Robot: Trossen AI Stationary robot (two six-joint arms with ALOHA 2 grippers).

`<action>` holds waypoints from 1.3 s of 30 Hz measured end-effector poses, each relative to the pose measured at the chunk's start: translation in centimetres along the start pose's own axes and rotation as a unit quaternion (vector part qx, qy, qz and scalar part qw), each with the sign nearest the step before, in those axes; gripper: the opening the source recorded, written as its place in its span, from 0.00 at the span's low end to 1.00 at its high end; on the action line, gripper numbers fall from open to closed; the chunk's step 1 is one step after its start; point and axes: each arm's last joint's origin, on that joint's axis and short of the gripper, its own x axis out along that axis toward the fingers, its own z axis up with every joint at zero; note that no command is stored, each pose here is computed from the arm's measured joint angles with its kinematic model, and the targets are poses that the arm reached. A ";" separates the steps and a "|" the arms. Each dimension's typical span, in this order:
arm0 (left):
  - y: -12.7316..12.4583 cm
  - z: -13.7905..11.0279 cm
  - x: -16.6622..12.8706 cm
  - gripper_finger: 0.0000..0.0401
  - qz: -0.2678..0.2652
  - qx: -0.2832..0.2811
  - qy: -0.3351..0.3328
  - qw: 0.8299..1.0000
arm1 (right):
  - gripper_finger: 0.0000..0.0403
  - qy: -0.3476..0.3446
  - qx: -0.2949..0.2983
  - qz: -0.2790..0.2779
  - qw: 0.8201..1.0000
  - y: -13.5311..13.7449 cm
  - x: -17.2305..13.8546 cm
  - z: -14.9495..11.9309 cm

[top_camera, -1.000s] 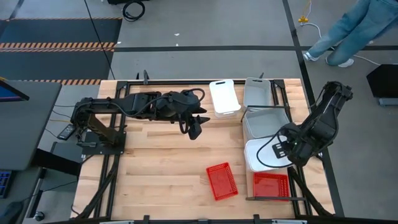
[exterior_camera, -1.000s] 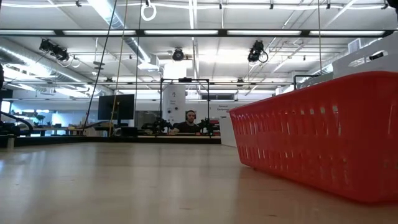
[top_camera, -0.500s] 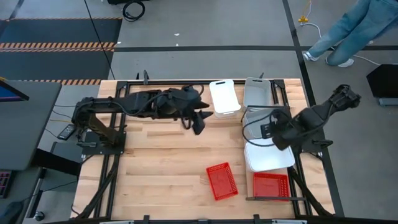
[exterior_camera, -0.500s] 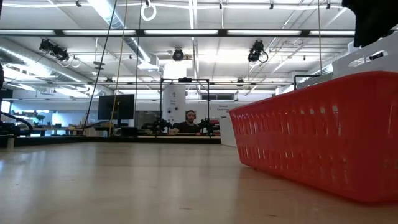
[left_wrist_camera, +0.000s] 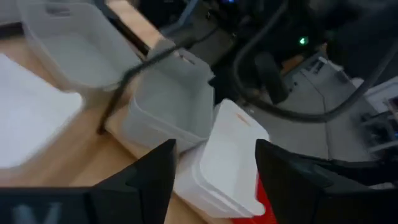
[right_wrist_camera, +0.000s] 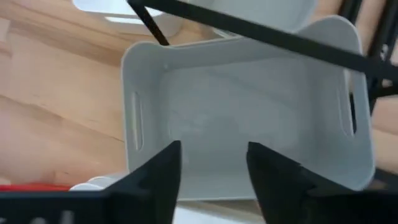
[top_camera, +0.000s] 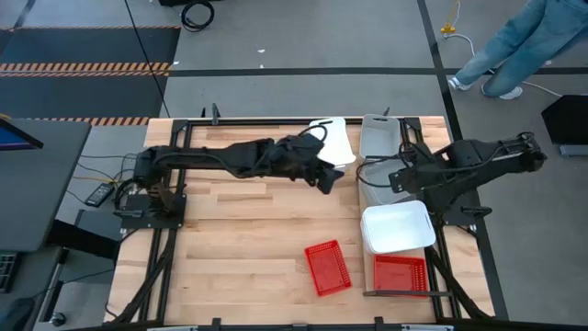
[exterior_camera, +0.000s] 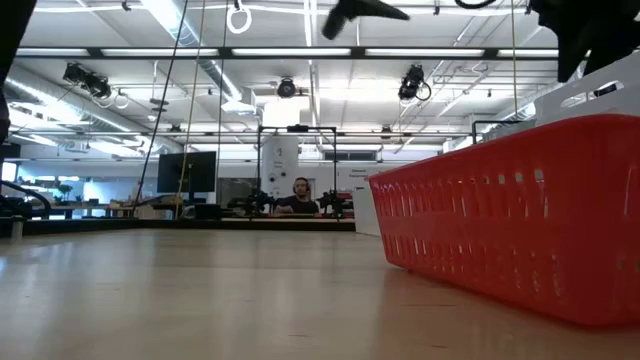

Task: Stack baskets on shelf by color
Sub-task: Adjust the bins

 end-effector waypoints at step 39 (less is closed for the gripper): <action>0.2 6.2 -10.6 0.49 -0.079 0.129 -0.041 0.988 | 0.62 0.123 -0.134 0.004 0.983 8.1 6.1 0.6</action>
